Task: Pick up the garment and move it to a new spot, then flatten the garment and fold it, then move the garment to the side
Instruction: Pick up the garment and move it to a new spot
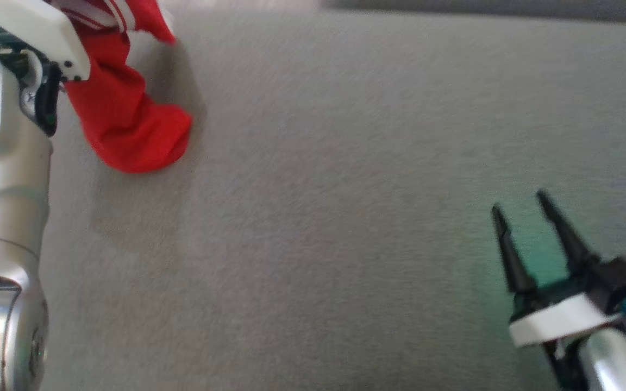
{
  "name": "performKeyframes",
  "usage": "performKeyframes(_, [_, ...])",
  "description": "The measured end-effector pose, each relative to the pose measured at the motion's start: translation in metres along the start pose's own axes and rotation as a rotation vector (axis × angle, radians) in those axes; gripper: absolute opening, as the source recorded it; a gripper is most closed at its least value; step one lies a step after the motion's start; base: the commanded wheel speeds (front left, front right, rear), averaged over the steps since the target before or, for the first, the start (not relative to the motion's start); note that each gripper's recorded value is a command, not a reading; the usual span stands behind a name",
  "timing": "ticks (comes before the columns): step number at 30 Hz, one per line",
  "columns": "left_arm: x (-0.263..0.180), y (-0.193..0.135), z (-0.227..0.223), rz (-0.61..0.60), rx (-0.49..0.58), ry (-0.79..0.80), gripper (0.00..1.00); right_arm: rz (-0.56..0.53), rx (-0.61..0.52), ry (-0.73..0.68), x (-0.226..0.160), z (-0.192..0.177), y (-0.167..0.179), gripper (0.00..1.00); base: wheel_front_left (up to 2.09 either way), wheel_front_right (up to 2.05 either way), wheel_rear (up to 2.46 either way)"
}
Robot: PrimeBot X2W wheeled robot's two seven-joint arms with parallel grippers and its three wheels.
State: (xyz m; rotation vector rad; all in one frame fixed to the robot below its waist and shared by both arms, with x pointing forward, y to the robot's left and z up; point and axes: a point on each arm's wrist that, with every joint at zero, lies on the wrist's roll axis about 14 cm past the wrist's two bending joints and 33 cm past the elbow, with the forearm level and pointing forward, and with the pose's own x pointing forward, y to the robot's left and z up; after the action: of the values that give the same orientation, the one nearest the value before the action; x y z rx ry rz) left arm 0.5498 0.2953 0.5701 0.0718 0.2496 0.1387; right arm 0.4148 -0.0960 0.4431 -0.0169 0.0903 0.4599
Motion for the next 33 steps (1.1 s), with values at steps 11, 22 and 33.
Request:
performKeyframes(11, [-0.057, -0.184, 0.130, -0.432, 0.053, -0.294, 0.00, -0.240, 0.005, -0.084, -0.095, 0.031, -0.023, 1.00, 0.00, 0.00, 0.00])
performKeyframes(22, [-0.161, -0.348, 0.174, -0.887, 0.008, -0.434, 0.00, -0.464, 0.000, -0.178, -0.167, 0.050, -0.055, 1.00, 0.00, 0.00, 0.00])
performKeyframes(33, [-0.143, -0.359, -0.037, -0.932, 0.034, -0.101, 0.00, -0.444, 0.067, -0.104, -0.154, 0.027, -0.045, 1.00, 0.00, 0.00, 0.00])
